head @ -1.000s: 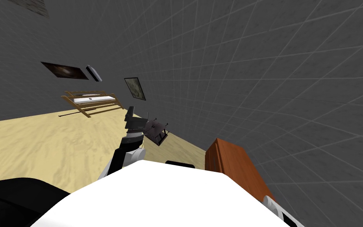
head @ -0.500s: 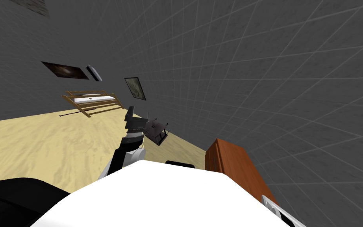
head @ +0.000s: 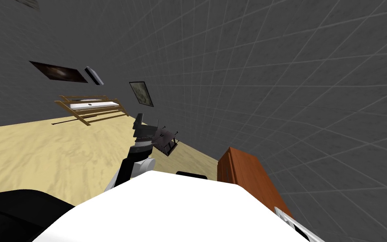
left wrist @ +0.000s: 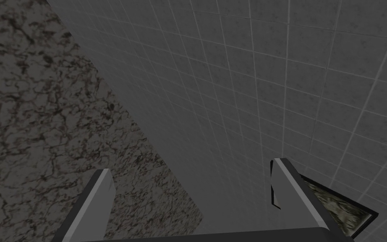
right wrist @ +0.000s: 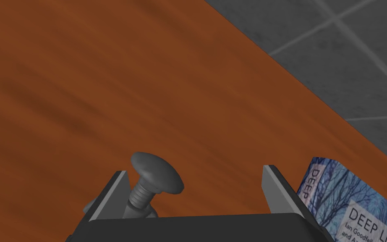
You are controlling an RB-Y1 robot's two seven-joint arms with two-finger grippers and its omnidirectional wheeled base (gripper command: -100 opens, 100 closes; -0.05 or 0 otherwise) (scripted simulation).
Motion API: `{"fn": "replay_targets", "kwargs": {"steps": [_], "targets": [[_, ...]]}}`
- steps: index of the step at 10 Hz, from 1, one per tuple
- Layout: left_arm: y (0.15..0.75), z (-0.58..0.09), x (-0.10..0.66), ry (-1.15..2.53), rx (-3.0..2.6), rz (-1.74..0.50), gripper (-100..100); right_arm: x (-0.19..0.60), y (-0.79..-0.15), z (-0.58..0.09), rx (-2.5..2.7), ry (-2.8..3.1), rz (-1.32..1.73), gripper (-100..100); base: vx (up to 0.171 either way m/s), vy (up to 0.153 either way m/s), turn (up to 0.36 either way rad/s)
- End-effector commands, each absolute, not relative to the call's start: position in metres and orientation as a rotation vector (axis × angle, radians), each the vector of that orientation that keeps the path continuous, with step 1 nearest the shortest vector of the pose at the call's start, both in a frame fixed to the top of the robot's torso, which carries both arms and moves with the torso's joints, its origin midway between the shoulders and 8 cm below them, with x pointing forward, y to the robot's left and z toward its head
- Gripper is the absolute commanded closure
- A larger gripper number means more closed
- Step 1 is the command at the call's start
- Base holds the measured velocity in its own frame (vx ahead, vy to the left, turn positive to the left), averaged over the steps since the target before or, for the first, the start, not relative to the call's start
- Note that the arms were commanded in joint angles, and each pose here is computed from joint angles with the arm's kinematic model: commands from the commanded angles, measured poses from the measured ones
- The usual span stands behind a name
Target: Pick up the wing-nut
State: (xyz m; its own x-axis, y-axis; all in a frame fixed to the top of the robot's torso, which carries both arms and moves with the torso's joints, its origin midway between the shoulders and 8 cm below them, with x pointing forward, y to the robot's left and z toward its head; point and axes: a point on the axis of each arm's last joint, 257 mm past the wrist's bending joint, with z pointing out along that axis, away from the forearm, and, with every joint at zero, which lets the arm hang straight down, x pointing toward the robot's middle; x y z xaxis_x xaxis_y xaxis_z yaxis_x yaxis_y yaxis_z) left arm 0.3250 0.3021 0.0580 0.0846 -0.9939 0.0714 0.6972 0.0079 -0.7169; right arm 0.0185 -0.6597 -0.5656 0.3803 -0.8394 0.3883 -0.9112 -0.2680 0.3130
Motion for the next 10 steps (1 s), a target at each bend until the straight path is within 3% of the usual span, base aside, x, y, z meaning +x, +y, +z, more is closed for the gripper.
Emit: {"fn": "replay_targets", "kwargs": {"steps": [1,2,3,7,8,9,10], "targets": [[0.302,0.058,0.325,0.540,-0.698,-1.427,0,0.020,-0.650,-0.574,2.170,-1.498,0.200,-100,0.014,-0.017,-0.048],[0.302,0.058,0.325,0.540,-0.698,-1.427,0,0.021,-0.657,-0.568,2.164,-1.498,0.203,-100,0.009,0.001,-0.018],[0.302,0.058,0.325,0.540,-0.698,-1.427,0,0.021,-0.657,-0.568,2.163,-1.498,0.206,100,0.003,0.003,0.017],[0.302,0.058,0.325,0.540,-0.698,-1.427,0,0.021,-0.657,-0.569,2.168,-1.489,0.201,100,0.000,0.000,0.000],[0.302,0.058,0.325,0.540,-0.698,-1.427,0,0.021,-0.657,-0.569,2.168,-1.489,0.201,0,0.000,0.000,0.000],[0.302,0.058,0.325,0.540,-0.698,-1.427,0,0.016,-0.660,-0.566,2.162,-1.510,0.190,100,-0.022,0.015,0.068],[0.302,0.058,0.325,0.540,-0.698,-1.427,0,0.015,-0.664,-0.562,2.160,-1.515,0.186,100,-0.027,0.032,0.093]]}}
